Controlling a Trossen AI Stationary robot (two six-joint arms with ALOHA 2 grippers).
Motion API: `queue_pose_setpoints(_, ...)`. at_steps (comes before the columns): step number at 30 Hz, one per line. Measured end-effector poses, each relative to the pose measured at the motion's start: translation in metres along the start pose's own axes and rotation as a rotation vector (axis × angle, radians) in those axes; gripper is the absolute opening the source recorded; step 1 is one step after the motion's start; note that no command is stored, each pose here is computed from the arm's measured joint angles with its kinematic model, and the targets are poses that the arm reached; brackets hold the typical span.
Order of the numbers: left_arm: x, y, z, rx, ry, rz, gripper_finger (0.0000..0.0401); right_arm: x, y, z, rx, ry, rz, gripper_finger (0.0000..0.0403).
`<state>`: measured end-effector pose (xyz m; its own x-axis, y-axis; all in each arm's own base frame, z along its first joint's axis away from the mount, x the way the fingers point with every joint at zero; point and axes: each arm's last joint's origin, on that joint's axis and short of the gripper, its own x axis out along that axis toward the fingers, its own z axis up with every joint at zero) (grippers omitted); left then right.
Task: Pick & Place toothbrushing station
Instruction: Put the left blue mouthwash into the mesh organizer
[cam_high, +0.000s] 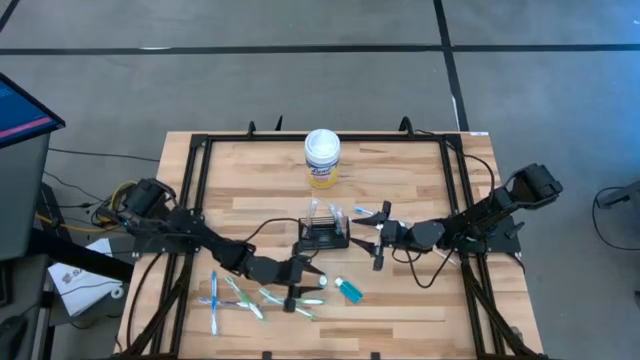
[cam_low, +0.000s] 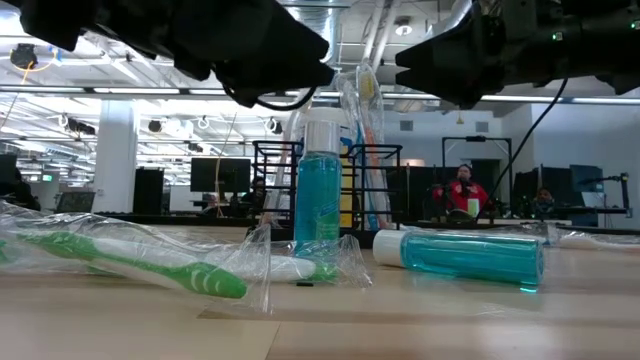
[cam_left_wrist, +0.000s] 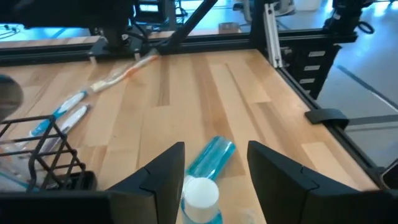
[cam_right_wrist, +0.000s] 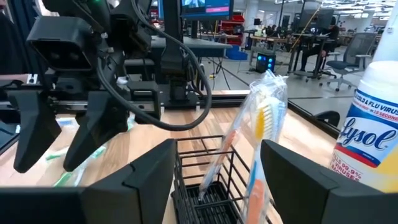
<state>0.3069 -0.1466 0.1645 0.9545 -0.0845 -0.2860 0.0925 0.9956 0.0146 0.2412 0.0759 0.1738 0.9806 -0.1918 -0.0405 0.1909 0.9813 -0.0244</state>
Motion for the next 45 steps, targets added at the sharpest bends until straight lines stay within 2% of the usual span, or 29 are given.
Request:
queue_pose_setpoints(17, 0.000, 0.001, -0.005, -0.025, 0.044, 0.028, 0.0171, 0.000, 0.000, 0.000, 0.001, 0.000, 0.000, 0.0228)
queue_pose_setpoints(24, 0.017, -0.002, -0.022, -0.022, 0.097, 0.042, 0.0172, 0.000, 0.000, 0.000, 0.001, -0.001, 0.000, 0.0228)
queue_pose_setpoints(36, 0.024, -0.002, -0.022, -0.007, 0.102, 0.049, 0.0172, 0.000, 0.000, 0.000, 0.000, 0.000, 0.004, 0.0228)
queue_pose_setpoints(40, 0.025, -0.002, -0.024, -0.010, 0.114, 0.051, 0.0158, 0.000, 0.000, 0.000, 0.001, 0.000, 0.003, 0.0228)
queue_pose_setpoints(45, 0.025, -0.002, -0.024, -0.018, 0.111, 0.052, 0.0109, 0.000, 0.000, 0.000, 0.008, 0.000, 0.004, 0.0228)
